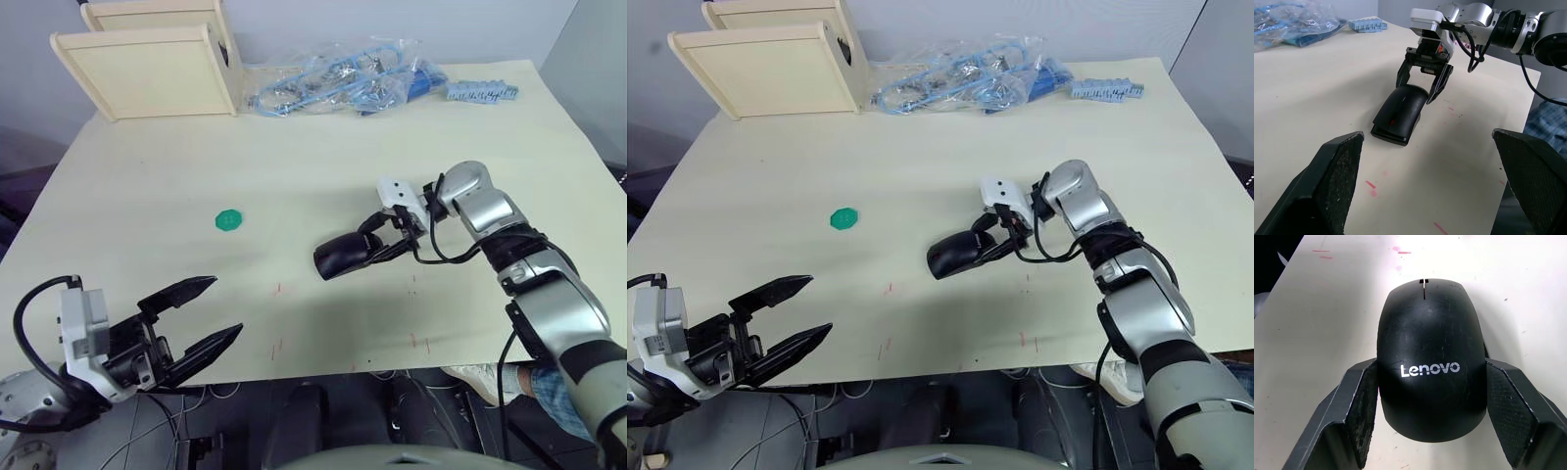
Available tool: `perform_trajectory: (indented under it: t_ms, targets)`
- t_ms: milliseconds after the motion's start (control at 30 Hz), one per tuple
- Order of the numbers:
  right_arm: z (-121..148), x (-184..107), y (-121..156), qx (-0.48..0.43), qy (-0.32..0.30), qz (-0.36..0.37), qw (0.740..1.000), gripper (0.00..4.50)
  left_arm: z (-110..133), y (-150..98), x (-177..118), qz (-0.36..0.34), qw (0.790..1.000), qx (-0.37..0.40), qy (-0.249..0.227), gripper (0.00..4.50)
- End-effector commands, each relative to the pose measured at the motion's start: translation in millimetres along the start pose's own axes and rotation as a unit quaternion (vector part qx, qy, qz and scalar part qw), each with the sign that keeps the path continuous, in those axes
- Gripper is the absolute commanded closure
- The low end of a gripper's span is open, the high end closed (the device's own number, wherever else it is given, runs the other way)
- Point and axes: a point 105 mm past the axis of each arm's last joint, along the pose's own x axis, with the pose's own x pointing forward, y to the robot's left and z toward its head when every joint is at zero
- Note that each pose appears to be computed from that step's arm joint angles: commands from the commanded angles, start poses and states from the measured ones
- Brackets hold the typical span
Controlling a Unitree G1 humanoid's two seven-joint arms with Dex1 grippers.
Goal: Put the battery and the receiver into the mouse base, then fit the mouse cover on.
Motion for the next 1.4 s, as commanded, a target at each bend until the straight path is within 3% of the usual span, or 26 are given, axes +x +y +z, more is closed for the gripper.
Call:
perform_trajectory:
  t_ms: [33,1400]
  targets:
    - [10.8,-2.8,-4.4,-0.021,-0.005,-0.005,1.0,1.27,4.8,-2.0,-1.9,0.001,1.0,0.016,-0.001,0.0]
    - [11.4,-1.4,-9.7,-0.048,0.028,0.026,0.998,1.27,1.7,-5.6,-2.8,0.002,1.0,0.011,0.003,0.0]
